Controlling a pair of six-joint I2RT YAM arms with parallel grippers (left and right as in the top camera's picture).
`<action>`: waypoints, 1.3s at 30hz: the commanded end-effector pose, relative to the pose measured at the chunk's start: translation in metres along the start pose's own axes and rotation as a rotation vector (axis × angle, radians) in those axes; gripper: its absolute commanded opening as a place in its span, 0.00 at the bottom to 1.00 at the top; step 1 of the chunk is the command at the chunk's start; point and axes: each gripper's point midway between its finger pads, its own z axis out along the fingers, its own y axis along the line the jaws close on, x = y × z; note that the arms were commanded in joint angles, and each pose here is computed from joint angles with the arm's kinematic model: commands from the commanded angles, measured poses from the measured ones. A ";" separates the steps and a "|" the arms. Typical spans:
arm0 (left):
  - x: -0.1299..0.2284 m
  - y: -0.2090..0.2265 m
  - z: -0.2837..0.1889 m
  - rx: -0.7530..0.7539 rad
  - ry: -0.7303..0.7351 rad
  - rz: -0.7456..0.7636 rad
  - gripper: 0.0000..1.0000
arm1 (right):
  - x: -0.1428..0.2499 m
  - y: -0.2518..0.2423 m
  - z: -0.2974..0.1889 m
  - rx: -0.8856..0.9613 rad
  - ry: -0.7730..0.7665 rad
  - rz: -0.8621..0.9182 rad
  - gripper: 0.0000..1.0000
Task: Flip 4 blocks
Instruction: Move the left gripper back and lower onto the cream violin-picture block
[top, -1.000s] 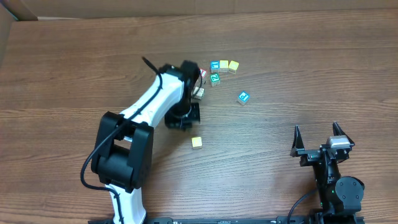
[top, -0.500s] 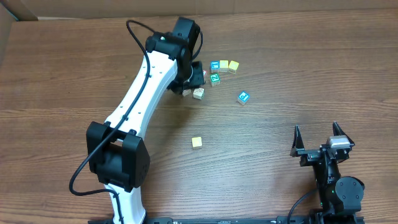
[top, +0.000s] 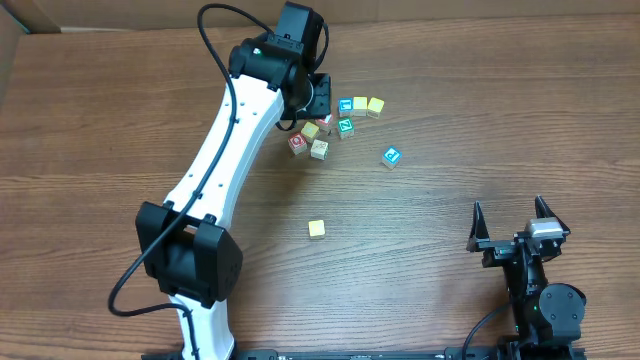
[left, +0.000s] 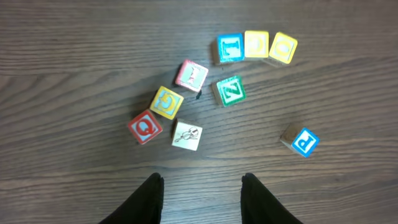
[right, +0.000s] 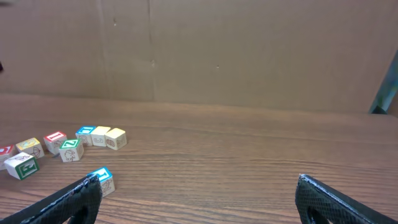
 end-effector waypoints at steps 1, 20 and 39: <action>0.009 -0.006 0.041 -0.032 0.068 0.059 0.33 | 0.002 -0.001 0.000 0.003 -0.004 0.000 1.00; 0.035 0.004 0.120 -0.077 0.207 0.134 0.34 | 0.002 -0.001 0.000 0.003 -0.004 0.000 1.00; 0.039 0.012 0.125 -0.120 0.212 0.136 0.30 | 0.002 -0.001 0.000 0.003 -0.004 0.000 1.00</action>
